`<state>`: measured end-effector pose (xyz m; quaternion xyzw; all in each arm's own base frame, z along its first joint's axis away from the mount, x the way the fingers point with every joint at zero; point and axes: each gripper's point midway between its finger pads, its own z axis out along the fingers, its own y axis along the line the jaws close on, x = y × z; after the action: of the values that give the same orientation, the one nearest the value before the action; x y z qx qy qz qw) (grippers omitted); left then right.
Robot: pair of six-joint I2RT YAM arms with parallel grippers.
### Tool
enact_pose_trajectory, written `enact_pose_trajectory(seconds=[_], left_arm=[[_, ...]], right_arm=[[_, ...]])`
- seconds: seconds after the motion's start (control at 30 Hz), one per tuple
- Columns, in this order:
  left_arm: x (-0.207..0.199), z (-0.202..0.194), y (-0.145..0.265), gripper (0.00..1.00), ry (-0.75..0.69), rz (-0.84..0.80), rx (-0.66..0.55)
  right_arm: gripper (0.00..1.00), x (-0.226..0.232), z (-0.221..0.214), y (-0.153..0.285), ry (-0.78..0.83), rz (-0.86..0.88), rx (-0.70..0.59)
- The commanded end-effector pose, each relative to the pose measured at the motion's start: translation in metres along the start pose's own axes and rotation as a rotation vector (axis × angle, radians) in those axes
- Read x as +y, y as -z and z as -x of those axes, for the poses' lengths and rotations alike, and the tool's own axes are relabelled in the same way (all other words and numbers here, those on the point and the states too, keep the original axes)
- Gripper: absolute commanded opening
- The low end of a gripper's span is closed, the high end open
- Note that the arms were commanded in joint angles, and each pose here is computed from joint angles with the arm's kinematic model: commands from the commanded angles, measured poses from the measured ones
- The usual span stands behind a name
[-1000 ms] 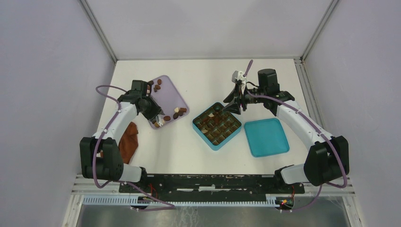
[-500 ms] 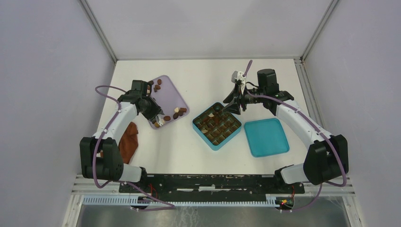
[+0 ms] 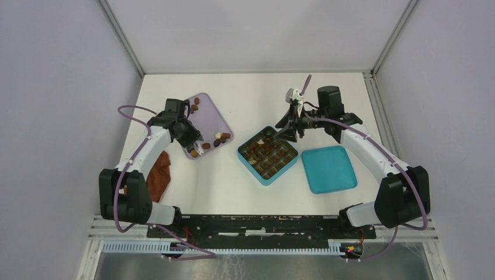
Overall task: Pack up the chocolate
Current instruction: Pick up the fake chocolate from the plate.
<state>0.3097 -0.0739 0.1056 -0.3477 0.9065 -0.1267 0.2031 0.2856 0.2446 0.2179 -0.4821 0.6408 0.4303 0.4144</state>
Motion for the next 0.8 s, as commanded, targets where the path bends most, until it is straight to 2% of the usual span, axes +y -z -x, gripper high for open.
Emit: enact_pose_trajectory(seconds=[0.0, 0.57, 0.77], left_arm=[[-0.011, 0.009, 0.011, 0.37, 0.034, -0.045, -0.071], [-0.030, 0.012, 0.004, 0.37, 0.045, -0.069, -0.047], [-0.029, 0.016, -0.002, 0.38, 0.044, -0.004, -0.058]], right_arm=[[0.55, 0.001, 0.013, 0.003, 0.053, -0.007, -0.034], [0.55, 0.006, 0.019, 0.006, 0.084, -0.003, -0.047], [0.55, 0.007, 0.019, 0.006, 0.082, 0.001, -0.047]])
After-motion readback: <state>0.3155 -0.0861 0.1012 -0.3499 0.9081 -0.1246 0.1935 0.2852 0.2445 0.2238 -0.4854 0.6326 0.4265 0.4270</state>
